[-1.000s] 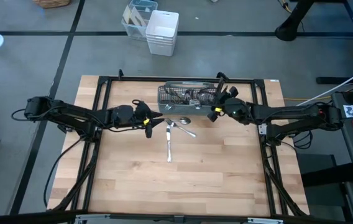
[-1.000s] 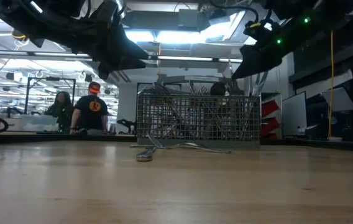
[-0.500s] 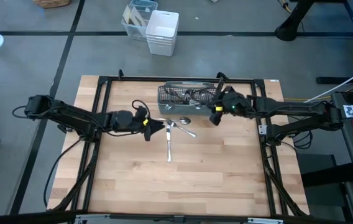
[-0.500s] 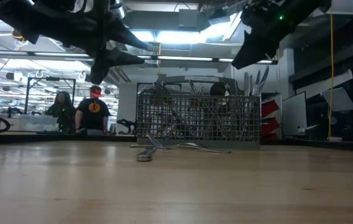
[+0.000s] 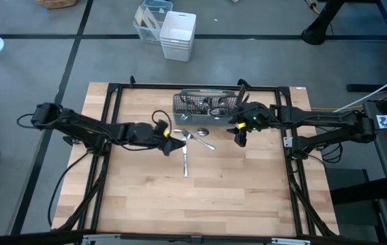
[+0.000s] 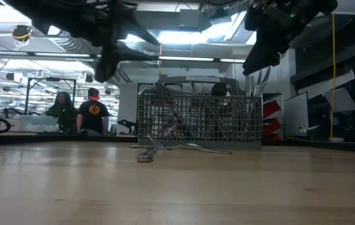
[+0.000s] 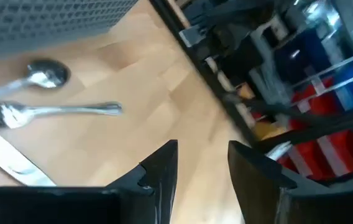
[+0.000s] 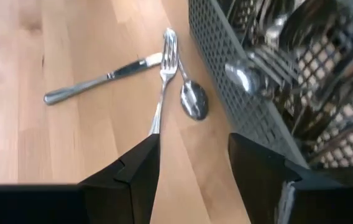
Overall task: Sort silverware
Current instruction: Put the fork into the silverware rack
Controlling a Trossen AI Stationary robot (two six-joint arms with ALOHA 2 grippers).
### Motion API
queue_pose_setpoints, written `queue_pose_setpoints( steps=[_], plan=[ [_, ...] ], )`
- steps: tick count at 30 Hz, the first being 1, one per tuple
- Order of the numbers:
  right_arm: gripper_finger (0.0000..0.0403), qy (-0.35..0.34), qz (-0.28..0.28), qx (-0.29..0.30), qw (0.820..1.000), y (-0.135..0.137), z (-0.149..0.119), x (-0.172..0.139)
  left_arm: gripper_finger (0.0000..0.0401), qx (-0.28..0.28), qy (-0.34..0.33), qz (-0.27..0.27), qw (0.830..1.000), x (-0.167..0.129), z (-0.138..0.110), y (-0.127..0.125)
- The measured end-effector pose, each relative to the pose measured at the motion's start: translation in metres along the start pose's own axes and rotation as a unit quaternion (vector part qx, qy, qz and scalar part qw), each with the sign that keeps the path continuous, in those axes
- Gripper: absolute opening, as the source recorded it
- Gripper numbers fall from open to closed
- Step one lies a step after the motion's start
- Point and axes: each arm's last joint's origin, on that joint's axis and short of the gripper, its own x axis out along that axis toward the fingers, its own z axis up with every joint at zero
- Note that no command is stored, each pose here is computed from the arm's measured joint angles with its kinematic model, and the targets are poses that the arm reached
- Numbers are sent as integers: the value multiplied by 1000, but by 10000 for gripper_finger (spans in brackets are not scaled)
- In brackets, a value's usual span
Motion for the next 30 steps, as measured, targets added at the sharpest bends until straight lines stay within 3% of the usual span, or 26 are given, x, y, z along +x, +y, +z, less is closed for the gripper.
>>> queue_pose_setpoints(
  steps=[6, 12, 16, 24, 28, 30],
  plan=[
    [193, 33, 17, 8, 999, 12, -8, -1, 133, 126, 16, 32, 991, 29, 5, -4],
    [193, 46, 56, -11, 997, 37, -14, -3, 133, 264, 45, 46, 963, 59, 0, -5],
    [193, 49, 78, -34, 995, 51, -18, -6, 133, 354, 85, 64, 929, 79, -2, -6],
    [193, 54, 108, -65, 991, 70, -25, -10, 133, 502, 168, 112, 841, 115, -5, 4],
    [193, 54, 113, -77, 989, 77, -27, -12, 133, 532, 210, 157, 805, 122, -9, 20],
    [193, 51, 109, -84, 989, 80, -29, -13, 133, 531, 221, 177, 798, 122, -8, 27]
  ],
)
